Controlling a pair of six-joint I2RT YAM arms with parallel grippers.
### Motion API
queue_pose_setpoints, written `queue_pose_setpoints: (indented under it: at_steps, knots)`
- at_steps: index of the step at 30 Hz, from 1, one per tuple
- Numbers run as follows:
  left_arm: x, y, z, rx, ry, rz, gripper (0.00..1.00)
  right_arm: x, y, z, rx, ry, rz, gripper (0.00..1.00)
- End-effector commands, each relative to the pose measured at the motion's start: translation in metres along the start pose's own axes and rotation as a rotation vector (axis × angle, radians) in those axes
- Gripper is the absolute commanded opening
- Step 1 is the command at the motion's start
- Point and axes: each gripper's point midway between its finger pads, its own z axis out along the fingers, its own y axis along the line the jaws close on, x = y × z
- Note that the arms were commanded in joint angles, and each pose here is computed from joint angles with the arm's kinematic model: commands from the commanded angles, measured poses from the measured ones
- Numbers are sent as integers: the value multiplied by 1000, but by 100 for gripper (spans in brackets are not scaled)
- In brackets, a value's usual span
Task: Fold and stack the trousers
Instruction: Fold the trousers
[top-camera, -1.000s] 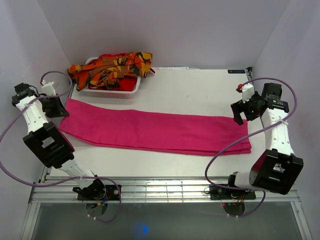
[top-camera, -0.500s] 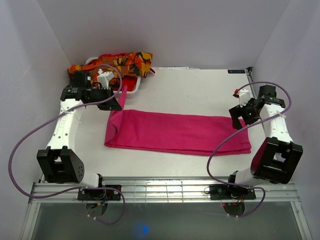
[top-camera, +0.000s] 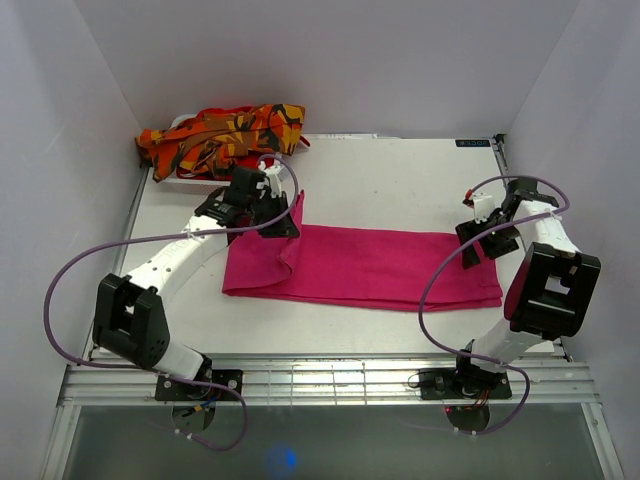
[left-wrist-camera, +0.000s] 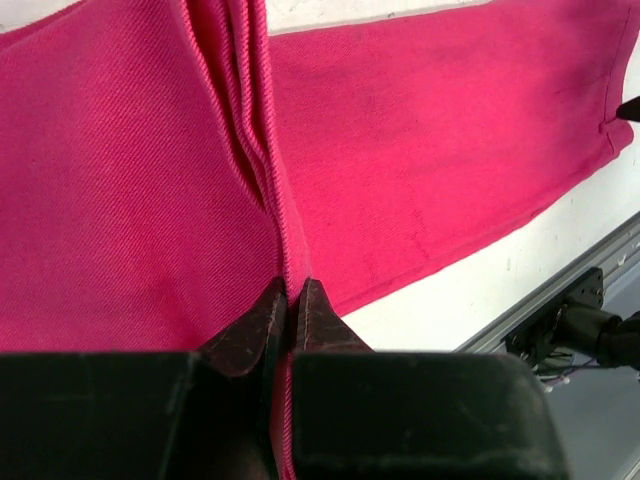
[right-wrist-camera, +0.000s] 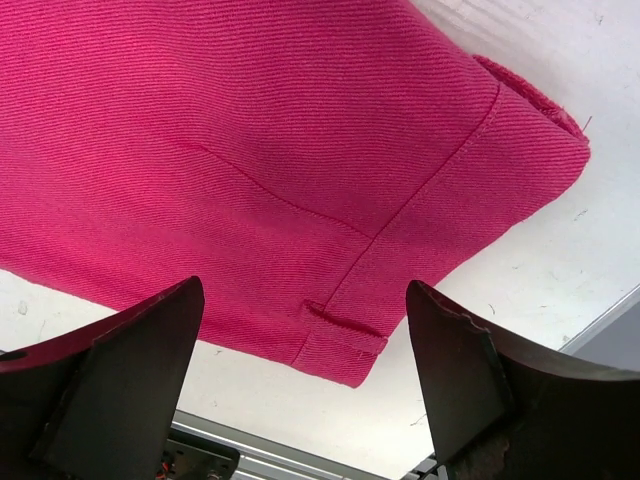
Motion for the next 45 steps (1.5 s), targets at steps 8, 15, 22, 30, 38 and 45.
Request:
queue_pose_setpoints:
  at_steps: [8, 15, 22, 30, 38, 45]
  knots:
    - [-7, -48, 44, 19, -95, -58, 0, 4, 0, 1, -3, 20, 53, 85]
    - [14, -56, 78, 19, -37, -84, 0, 3, 3, -2, -11, 10, 45, 85]
    - [31, -57, 103, -9, 6, -84, 0, 4, 7, -3, -27, 10, 37, 85]
    - [54, -54, 122, -23, 83, -84, 0, 5, 11, -4, -36, 6, 33, 85]
    - [57, -67, 118, -5, 85, -75, 0, 9, 10, -1, -28, 12, 31, 84]
    - [60, -70, 111, -7, 93, -58, 0, 16, 8, 10, -29, 43, 69, 78]
